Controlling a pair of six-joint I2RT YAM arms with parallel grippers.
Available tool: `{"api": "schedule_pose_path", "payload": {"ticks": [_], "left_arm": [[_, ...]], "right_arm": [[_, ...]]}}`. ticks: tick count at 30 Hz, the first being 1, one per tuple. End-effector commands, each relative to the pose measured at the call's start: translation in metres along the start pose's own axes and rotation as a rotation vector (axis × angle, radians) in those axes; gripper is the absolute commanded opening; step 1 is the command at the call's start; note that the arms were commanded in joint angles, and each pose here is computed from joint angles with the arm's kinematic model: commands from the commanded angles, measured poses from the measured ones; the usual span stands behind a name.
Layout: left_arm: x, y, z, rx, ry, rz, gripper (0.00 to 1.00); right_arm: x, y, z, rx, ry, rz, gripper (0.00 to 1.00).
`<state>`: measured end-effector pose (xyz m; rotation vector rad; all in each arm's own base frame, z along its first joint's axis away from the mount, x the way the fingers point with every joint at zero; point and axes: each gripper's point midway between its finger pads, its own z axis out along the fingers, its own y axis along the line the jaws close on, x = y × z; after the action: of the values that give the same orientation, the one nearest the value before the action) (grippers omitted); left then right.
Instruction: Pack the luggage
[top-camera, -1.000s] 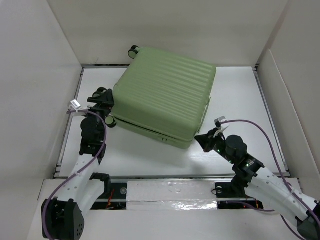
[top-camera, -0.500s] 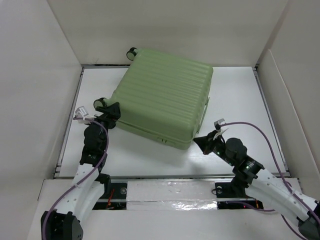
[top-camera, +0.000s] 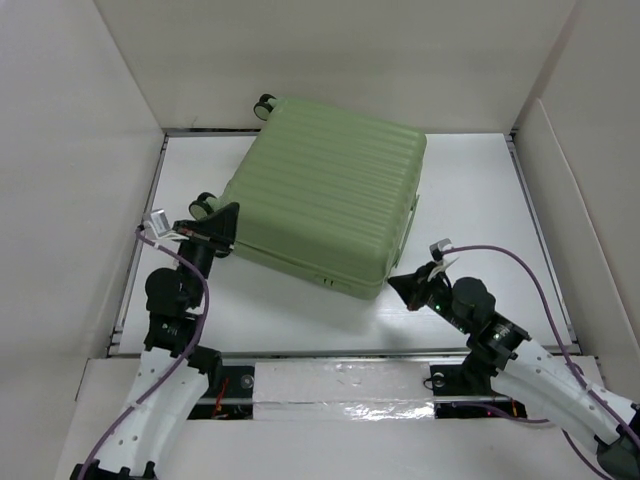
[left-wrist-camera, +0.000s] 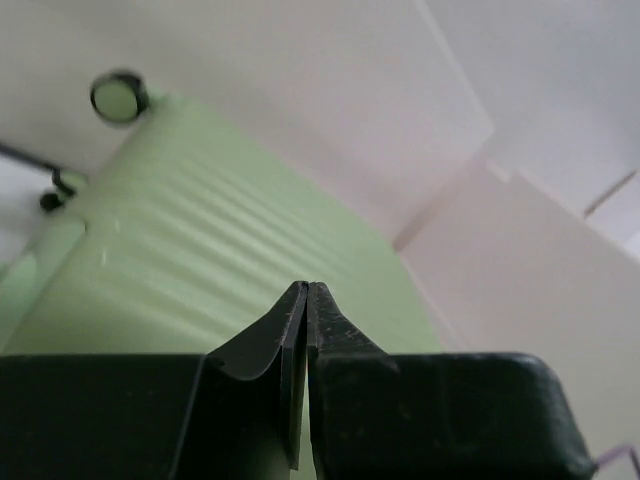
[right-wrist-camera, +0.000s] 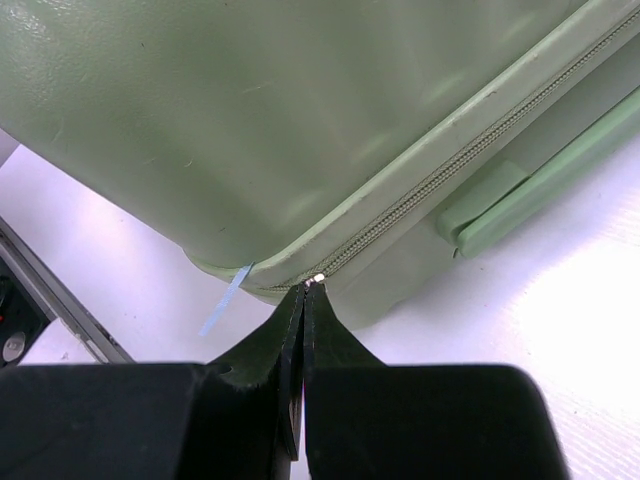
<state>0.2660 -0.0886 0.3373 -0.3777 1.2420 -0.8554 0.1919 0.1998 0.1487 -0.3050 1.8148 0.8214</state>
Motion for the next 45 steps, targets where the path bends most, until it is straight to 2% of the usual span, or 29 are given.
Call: {"api": "schedule_pose_path", "payload": {"ticks": [1, 4, 6, 7, 9, 11, 15, 16, 22, 24, 28, 32, 40, 45], "left_arm": [[0.063, 0.012, -0.021, 0.056, 0.246, 0.025, 0.0], [0.105, 0.044, -0.057, 0.018, 0.388, 0.062, 0.0], [0.132, 0.048, -0.081, 0.037, 0.504, 0.065, 0.0], [0.151, 0.049, -0.091, 0.062, 0.551, 0.012, 0.0], [0.165, 0.057, -0.1, 0.038, 0.607, 0.006, 0.0], [0.181, 0.072, -0.106, 0.013, 0.651, 0.011, 0.0], [0.19, 0.068, -0.097, 0.074, 0.684, 0.04, 0.0], [0.2, 0.072, -0.098, 0.065, 0.726, 0.033, 0.0], [0.245, 0.045, -0.102, 0.089, 0.797, 0.093, 0.0], [0.252, 0.026, -0.1, 0.113, 0.784, 0.094, 0.0], [0.271, 0.019, -0.09, 0.116, 0.81, 0.084, 0.0], [0.273, 0.006, -0.067, 0.136, 0.767, 0.072, 0.0], [0.296, -0.025, -0.04, 0.192, 0.77, 0.072, 0.0], [0.306, -0.052, -0.026, 0.238, 0.761, 0.048, 0.0]], "right_arm": [[0.019, 0.014, -0.005, -0.061, 0.097, 0.015, 0.0], [0.017, 0.016, -0.006, -0.072, 0.094, 0.017, 0.0], [0.02, 0.018, -0.009, -0.083, 0.106, 0.025, 0.0], [0.022, 0.018, -0.01, -0.083, 0.113, 0.027, 0.0], [0.023, 0.019, -0.012, -0.086, 0.123, 0.029, 0.0], [0.026, 0.019, -0.015, -0.087, 0.138, 0.036, 0.0], [0.032, 0.037, -0.017, -0.166, 0.156, 0.045, 0.0], [0.035, 0.039, -0.016, -0.172, 0.172, 0.046, 0.0], [0.038, 0.052, -0.014, -0.195, 0.184, 0.058, 0.0], [0.037, 0.053, -0.014, -0.197, 0.182, 0.061, 0.0], [0.039, 0.055, -0.018, -0.211, 0.185, 0.059, 0.0], [0.045, 0.062, -0.017, -0.25, 0.196, 0.063, 0.0], [0.037, 0.1, -0.002, -0.322, 0.184, 0.019, 0.0], [0.043, 0.108, 0.012, -0.257, 0.191, 0.012, 0.0]]}}
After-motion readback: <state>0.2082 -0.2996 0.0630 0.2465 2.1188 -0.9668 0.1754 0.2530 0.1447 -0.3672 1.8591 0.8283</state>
